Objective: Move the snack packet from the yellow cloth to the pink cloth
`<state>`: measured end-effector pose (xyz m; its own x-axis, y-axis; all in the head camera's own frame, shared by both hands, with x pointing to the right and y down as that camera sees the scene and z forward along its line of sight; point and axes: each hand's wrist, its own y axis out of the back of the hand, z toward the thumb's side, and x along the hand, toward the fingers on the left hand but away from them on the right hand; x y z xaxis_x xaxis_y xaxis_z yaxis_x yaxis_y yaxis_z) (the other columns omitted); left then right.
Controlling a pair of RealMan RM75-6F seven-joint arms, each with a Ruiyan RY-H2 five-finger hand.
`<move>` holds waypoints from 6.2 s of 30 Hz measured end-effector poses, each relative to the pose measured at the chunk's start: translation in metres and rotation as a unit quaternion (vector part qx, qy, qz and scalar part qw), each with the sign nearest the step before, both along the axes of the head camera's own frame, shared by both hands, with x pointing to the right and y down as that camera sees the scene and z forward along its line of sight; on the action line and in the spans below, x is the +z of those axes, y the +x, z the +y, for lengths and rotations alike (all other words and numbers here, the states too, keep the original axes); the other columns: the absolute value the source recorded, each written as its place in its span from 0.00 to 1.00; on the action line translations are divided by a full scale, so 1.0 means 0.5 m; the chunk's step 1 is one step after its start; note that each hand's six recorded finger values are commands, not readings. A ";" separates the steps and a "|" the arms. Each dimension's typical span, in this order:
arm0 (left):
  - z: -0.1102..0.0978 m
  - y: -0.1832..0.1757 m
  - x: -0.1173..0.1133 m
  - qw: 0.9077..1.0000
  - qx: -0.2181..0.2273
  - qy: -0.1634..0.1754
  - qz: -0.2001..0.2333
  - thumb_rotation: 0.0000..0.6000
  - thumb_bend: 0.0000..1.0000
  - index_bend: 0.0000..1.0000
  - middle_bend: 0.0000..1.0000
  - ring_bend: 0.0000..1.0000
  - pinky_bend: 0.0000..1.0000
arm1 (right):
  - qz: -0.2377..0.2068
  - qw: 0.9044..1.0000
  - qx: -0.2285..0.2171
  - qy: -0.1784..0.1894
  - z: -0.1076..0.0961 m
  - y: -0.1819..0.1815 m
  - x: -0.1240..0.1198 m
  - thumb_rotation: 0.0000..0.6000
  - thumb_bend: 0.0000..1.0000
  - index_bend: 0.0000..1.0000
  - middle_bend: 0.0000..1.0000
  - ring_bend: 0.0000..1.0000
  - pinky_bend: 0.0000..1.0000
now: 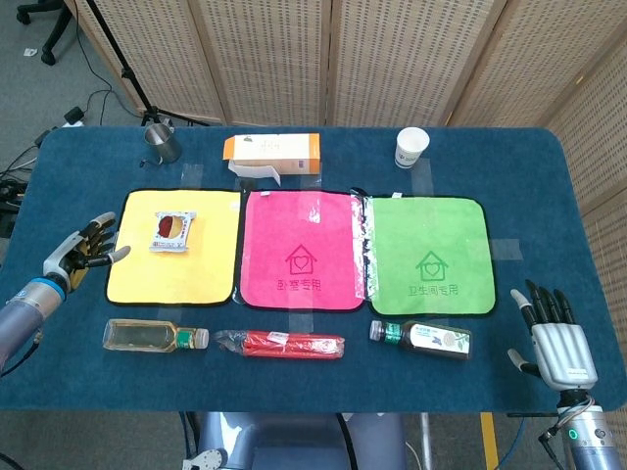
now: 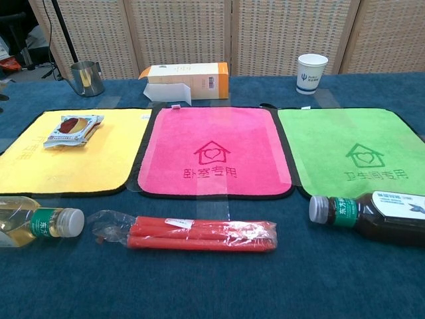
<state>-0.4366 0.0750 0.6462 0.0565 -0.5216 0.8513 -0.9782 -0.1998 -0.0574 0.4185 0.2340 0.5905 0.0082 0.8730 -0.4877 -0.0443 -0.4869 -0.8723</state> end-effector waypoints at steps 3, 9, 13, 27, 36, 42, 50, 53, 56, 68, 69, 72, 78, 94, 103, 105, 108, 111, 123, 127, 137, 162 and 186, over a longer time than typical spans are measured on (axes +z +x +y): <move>-0.014 -0.003 0.014 1.000 -0.006 -0.003 -0.001 1.00 0.32 0.00 0.00 0.00 0.00 | 0.004 1.000 0.002 -0.005 0.000 0.003 0.008 1.00 0.25 0.10 0.00 0.00 0.00; -0.033 -0.002 0.056 1.000 -0.020 -0.011 0.001 1.00 0.33 0.00 0.00 0.00 0.00 | 0.012 1.000 0.005 -0.011 -0.002 0.007 0.019 1.00 0.26 0.10 0.00 0.00 0.00; -0.040 -0.004 0.078 1.000 -0.017 -0.018 -0.007 1.00 0.33 0.00 0.00 0.00 0.00 | 0.013 1.000 0.005 -0.016 0.001 0.006 0.025 1.00 0.26 0.10 0.00 0.00 0.00; -0.051 0.012 0.120 0.999 -0.013 -0.025 -0.016 1.00 0.32 0.00 0.00 0.00 0.00 | 0.011 1.000 -0.002 -0.024 0.007 -0.003 0.031 1.00 0.26 0.10 0.00 0.00 0.00; -0.048 0.055 0.129 1.000 -0.006 -0.025 0.006 1.00 0.32 0.00 0.00 0.00 0.00 | 0.010 1.000 -0.004 -0.018 0.005 -0.004 0.027 1.00 0.26 0.10 0.00 0.00 0.00; -0.042 0.079 0.133 1.000 -0.002 -0.024 0.019 1.00 0.32 0.00 0.00 0.00 0.00 | 0.004 1.000 -0.001 0.004 -0.002 -0.006 0.015 1.00 0.26 0.10 0.00 0.00 0.00; -0.037 0.095 0.141 0.999 -0.003 -0.026 0.029 1.00 0.32 0.00 0.00 0.00 0.00 | -0.010 0.999 0.000 0.038 -0.005 -0.011 -0.006 1.00 0.26 0.10 0.00 0.00 0.00; -0.035 0.102 0.145 0.999 -0.001 -0.027 0.031 1.00 0.32 0.00 0.00 0.00 0.00 | -0.011 0.999 -0.003 0.039 -0.004 -0.014 -0.007 1.00 0.26 0.10 0.00 0.00 0.00; -0.035 0.114 0.150 0.999 0.000 -0.028 0.036 1.00 0.32 0.00 0.00 0.00 0.00 | -0.011 0.999 -0.005 0.041 -0.004 -0.016 -0.009 1.00 0.26 0.10 0.00 0.00 0.00; -0.042 0.198 0.154 0.997 0.035 -0.019 0.062 1.00 0.32 0.00 0.00 0.00 0.00 | -0.012 0.999 -0.004 0.041 -0.004 -0.015 -0.012 1.00 0.26 0.10 0.00 0.00 0.00; -0.043 0.207 0.153 0.997 0.039 -0.016 0.064 1.00 0.32 0.00 0.00 0.00 0.00 | -0.012 0.999 -0.004 0.041 -0.004 -0.014 -0.012 1.00 0.26 0.10 0.00 0.00 0.00; -0.046 0.232 0.150 0.996 0.050 -0.011 0.070 1.00 0.32 0.00 0.00 0.00 0.00 | -0.012 0.999 -0.003 0.040 -0.004 -0.014 -0.012 1.00 0.26 0.10 0.00 0.00 0.00; -0.041 0.280 0.147 0.994 0.069 -0.008 0.084 1.00 0.32 0.00 0.00 0.00 0.00 | -0.014 0.999 -0.003 0.042 -0.004 -0.013 -0.014 1.00 0.26 0.10 0.00 0.00 0.00; -0.029 0.374 0.167 0.989 0.113 -0.005 0.090 1.00 0.32 0.00 0.00 0.00 0.00 | -0.011 0.999 -0.006 0.046 -0.006 -0.013 -0.018 1.00 0.26 0.10 0.00 0.00 0.00; -0.031 0.434 0.159 0.985 0.146 0.033 0.086 1.00 0.32 0.00 0.00 0.00 0.00 | -0.011 0.999 -0.007 0.043 -0.004 -0.015 -0.014 1.00 0.26 0.10 0.00 0.00 0.00; -0.029 0.448 0.157 0.984 0.153 0.037 0.089 1.00 0.32 0.00 0.00 0.00 0.00 | -0.011 0.999 -0.008 0.043 -0.004 -0.016 -0.015 1.00 0.26 0.10 0.00 0.00 0.00; -0.030 0.463 0.155 0.982 0.158 0.040 0.092 1.00 0.32 0.00 0.00 0.00 0.00 | -0.012 0.999 -0.008 0.043 -0.004 -0.016 -0.015 1.00 0.26 0.10 0.00 0.00 0.00; -0.027 0.482 0.156 0.980 0.171 0.041 0.093 1.00 0.32 0.00 0.00 0.00 0.00 | -0.014 0.999 -0.008 0.043 -0.004 -0.016 -0.016 1.00 0.26 0.10 0.00 0.00 0.00; -0.021 0.531 0.154 0.976 0.185 0.042 0.102 1.00 0.32 0.00 0.00 0.00 0.00 | -0.017 0.999 -0.009 0.044 -0.003 -0.017 -0.019 1.00 0.26 0.10 0.00 0.00 0.00; -0.020 0.542 0.152 0.975 0.188 0.041 0.107 1.00 0.32 0.00 0.00 0.00 0.00 | -0.018 0.999 -0.008 0.046 -0.003 -0.019 -0.021 1.00 0.26 0.10 0.00 0.00 0.00; -0.021 0.583 0.147 0.970 0.204 0.045 0.122 1.00 0.32 0.00 0.00 0.00 0.00 | -0.020 0.999 -0.008 0.045 -0.003 -0.019 -0.022 1.00 0.26 0.10 0.00 0.00 0.00; -0.043 0.353 -0.025 0.943 0.292 0.159 -0.007 1.00 0.32 0.00 0.00 0.00 0.00 | -0.029 0.999 -0.020 0.040 0.004 -0.035 -0.027 1.00 0.26 0.10 0.00 0.00 0.00; 0.287 0.098 -0.114 0.706 0.456 0.309 -0.446 1.00 0.31 0.00 0.00 0.00 0.00 | -0.045 0.998 -0.024 0.047 0.011 -0.044 -0.046 1.00 0.26 0.10 0.00 0.00 0.00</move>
<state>-0.3874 0.2184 0.5889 0.1932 -0.9018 0.3867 0.0212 -0.3902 -0.9205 0.3965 0.2394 0.5674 0.0900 0.9121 -0.4000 0.0145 -0.4028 -0.9152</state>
